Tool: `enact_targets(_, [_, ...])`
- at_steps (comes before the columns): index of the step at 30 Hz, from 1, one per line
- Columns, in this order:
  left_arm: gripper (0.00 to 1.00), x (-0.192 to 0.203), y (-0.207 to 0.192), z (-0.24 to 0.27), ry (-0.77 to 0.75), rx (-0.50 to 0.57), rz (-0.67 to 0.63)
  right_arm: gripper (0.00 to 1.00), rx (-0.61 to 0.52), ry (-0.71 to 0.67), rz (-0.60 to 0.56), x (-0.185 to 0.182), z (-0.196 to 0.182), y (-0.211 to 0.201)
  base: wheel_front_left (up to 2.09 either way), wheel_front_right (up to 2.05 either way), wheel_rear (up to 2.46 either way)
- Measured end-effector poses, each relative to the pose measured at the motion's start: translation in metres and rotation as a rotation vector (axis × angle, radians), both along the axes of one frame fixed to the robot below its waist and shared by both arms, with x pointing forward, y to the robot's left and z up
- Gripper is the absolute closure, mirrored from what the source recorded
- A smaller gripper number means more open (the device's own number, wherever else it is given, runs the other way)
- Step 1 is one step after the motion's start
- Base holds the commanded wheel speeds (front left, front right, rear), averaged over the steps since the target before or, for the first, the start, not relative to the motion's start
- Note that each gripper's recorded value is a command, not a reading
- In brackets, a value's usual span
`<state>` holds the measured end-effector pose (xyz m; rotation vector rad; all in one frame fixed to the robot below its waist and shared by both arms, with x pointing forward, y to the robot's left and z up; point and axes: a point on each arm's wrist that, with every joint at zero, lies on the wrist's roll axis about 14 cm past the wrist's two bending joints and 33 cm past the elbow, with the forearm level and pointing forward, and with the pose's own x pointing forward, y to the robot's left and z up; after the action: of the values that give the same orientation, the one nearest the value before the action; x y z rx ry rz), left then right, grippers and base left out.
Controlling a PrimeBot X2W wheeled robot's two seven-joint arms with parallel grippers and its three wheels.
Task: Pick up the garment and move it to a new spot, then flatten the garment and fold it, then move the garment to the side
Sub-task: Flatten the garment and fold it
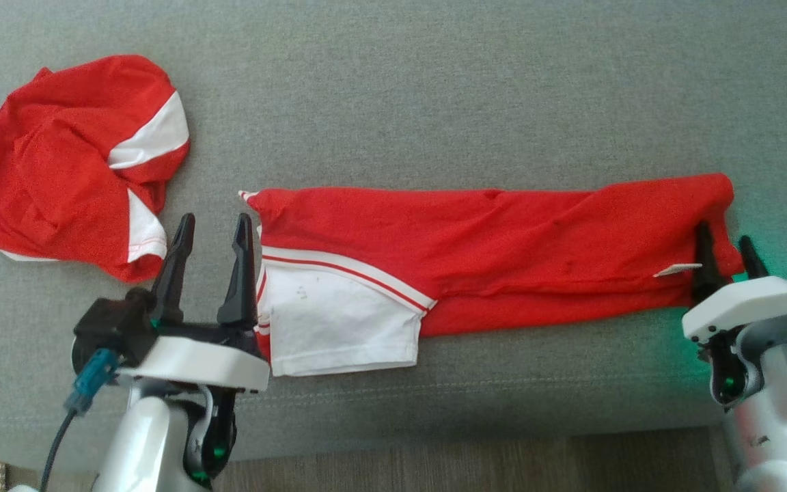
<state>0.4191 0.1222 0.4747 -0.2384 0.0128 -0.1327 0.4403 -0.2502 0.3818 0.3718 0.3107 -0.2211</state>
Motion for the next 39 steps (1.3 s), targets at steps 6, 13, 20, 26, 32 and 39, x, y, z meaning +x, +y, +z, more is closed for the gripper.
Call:
enact_targets(6, [0.00, 0.004, 0.003, 0.005, -0.015, 0.001, 0.008, 0.00, 0.067, 0.057, 0.029, -0.001, -0.010, 0.012, 0.00, 0.00, 0.00])
enact_targets(13, [0.00, 0.005, 0.009, 0.009, -0.028, 0.002, 0.028, 1.00, 0.090, 0.102, 0.079, -0.004, -0.013, 0.019, 0.00, 0.00, 0.00])
enact_targets(20, [0.00, 0.005, 0.008, 0.015, -0.044, 0.001, 0.024, 1.00, 0.049, 0.095, 0.092, -0.008, -0.010, 0.013, 0.00, 0.00, 0.00])
enact_targets(26, [0.00, 0.002, 0.008, 0.021, -0.059, 0.000, 0.026, 1.00, -0.059, 0.078, 0.051, -0.011, -0.002, -0.021, 0.00, 0.00, 0.00])
enact_targets(32, [0.00, 0.000, 0.011, 0.023, -0.062, 0.002, 0.039, 1.00, -0.216, 0.026, -0.027, 0.003, 0.029, -0.074, 0.00, 0.00, 0.00])
enact_targets(39, [0.00, -0.002, 0.014, 0.025, -0.067, -0.006, 0.052, 1.00, -0.291, 0.007, 0.010, 0.016, 0.041, -0.065, 0.00, 0.00, 0.00])
